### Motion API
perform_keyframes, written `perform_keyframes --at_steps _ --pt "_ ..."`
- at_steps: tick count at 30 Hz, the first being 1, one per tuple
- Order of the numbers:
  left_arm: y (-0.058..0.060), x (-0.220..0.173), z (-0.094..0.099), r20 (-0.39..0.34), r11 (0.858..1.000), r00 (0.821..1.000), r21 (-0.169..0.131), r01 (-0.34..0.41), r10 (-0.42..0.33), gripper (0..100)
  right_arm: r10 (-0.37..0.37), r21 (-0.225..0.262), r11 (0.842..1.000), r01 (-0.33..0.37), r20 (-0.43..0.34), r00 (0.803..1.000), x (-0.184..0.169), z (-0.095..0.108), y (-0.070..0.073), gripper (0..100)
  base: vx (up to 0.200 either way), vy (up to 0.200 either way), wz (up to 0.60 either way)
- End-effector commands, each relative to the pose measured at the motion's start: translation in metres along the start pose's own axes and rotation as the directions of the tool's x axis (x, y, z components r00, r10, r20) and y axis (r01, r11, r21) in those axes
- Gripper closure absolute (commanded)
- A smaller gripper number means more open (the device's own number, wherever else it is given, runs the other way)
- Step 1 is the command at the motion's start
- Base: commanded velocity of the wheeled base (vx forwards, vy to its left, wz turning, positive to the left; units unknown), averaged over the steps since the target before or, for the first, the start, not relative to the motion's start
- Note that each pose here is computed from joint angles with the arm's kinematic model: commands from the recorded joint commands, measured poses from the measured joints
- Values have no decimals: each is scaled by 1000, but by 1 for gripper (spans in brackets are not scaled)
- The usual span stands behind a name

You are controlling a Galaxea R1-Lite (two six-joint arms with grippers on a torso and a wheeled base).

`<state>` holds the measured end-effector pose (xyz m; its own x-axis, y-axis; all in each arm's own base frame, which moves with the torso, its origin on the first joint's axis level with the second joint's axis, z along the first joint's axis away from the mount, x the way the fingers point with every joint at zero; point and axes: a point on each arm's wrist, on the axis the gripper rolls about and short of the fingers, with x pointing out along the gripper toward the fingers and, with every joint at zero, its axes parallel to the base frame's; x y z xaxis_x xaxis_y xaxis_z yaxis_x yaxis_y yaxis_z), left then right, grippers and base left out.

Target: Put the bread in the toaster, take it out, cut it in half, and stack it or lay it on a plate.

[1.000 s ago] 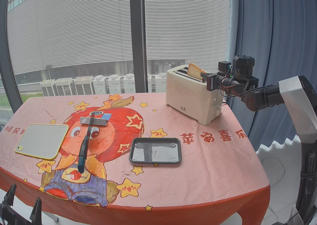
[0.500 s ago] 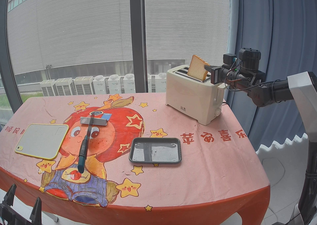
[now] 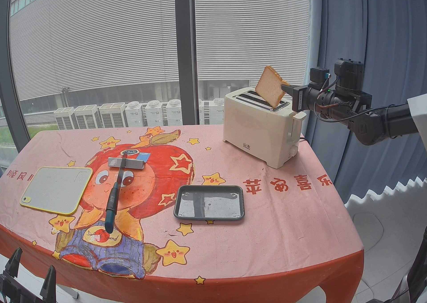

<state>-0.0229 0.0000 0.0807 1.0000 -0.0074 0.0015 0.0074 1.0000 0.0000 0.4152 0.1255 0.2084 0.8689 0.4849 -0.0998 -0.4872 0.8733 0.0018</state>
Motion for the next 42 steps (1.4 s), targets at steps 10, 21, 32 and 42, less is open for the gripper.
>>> perform_keyframes --at_steps 10,21,32,42 --pt "0 0 -5 -3 1000 1000 0 -1 1 0 13 -9 1000 -13 39 999 -49 12 17 100 0 0 0" --pt "0 0 -5 -5 1000 1000 0 0 0 0 24 -1 1000 -24 7 1000 -78 4 27 100 0 0 0" --pt "0 0 -5 -5 1000 1000 0 -1 1 0 48 13 999 -48 -51 998 -116 -10 43 100 0 0 0" --pt "0 0 -5 -3 1000 1000 -2 -1 1 0 54 7 999 -54 -21 998 -157 -20 51 100 0 0 0"
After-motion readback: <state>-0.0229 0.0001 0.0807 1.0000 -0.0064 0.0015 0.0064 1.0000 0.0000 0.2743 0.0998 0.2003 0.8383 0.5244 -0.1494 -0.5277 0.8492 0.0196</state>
